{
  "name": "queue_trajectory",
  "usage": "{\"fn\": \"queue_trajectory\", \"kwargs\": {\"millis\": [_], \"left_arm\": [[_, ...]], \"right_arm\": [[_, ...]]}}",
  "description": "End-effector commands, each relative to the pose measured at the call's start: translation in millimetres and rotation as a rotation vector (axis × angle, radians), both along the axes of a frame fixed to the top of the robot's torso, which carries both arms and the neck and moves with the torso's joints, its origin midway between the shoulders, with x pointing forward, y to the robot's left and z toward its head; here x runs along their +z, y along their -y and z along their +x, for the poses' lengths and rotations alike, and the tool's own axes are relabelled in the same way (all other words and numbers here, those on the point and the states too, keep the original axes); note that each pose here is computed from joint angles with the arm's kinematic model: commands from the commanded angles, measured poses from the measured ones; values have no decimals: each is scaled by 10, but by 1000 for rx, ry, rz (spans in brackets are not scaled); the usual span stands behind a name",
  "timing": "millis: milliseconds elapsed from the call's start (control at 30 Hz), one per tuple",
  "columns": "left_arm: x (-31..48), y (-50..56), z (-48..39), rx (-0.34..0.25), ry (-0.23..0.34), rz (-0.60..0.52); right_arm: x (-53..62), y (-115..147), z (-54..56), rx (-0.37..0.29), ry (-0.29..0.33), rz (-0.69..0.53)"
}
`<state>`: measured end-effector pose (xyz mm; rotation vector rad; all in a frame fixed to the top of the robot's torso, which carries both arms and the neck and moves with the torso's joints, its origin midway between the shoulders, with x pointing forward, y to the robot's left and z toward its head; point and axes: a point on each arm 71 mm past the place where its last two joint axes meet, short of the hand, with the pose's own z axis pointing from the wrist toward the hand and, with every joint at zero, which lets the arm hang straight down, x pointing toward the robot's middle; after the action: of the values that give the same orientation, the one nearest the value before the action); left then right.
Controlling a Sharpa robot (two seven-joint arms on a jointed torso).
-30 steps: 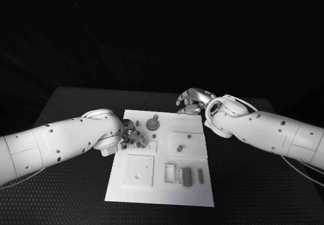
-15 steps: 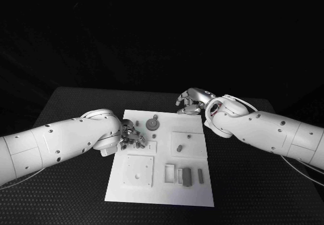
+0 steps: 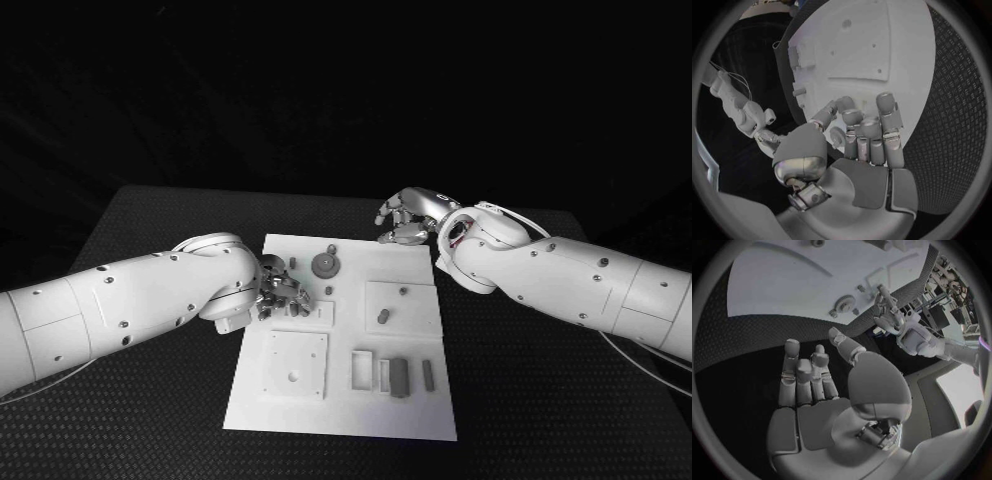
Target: Assemble the parts on the task board
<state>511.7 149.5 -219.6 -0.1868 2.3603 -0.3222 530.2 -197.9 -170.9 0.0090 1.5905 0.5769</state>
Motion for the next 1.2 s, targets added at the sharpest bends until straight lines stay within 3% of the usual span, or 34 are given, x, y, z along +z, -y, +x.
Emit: {"fn": "queue_trajectory", "kwargs": {"millis": [33,667,1200], "left_arm": [[9,24,1,-14,25,4],[40,120,-25,-77,88,46],[57,132,-26,-105,126,68]], "right_arm": [[-5,-11,-5,12,-3,-5],[-5,-16,-8,14,-3,-4],[-9,-8,-7,12,-5,-4]]}}
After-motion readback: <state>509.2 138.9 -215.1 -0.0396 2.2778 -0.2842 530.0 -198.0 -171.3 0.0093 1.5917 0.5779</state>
